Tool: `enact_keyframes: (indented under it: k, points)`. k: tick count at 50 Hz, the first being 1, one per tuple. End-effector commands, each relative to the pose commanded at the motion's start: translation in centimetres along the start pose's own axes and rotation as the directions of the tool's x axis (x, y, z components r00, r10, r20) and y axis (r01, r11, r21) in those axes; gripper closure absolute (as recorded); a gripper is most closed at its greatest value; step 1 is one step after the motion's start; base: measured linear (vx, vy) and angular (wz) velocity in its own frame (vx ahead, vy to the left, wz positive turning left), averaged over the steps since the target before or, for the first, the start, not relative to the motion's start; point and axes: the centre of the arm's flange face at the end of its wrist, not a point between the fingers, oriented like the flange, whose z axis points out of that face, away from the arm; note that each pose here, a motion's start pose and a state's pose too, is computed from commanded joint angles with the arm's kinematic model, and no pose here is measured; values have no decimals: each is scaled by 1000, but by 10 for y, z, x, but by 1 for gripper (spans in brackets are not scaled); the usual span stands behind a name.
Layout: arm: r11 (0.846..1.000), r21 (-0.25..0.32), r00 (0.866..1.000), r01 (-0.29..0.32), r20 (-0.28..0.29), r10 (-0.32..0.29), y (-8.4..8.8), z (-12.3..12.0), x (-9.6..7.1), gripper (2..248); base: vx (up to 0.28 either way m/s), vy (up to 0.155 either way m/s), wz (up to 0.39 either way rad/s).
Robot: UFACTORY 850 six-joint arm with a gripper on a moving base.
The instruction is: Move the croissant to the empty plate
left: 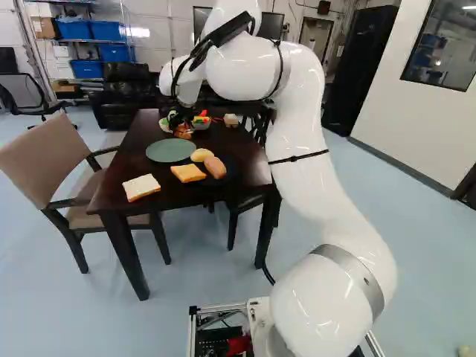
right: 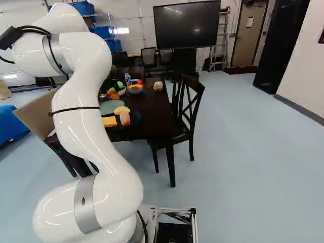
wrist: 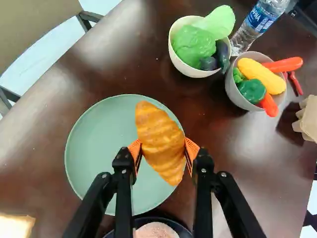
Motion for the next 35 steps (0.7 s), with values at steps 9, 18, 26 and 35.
enact_keyframes:
  k: [9,18,26,35]
  points:
    - [1000,5,1000,0,14,0,-1,12,-5,123,0,0,0]
    - [1000,10,1000,-1,30,0,-3,23,-9,123,0,0,0]
    - [1000,18,999,2,47,-3,-6,35,-12,123,0,0,0]
    - [1000,27,999,15,44,-16,-18,45,-7,123,0,0,0]
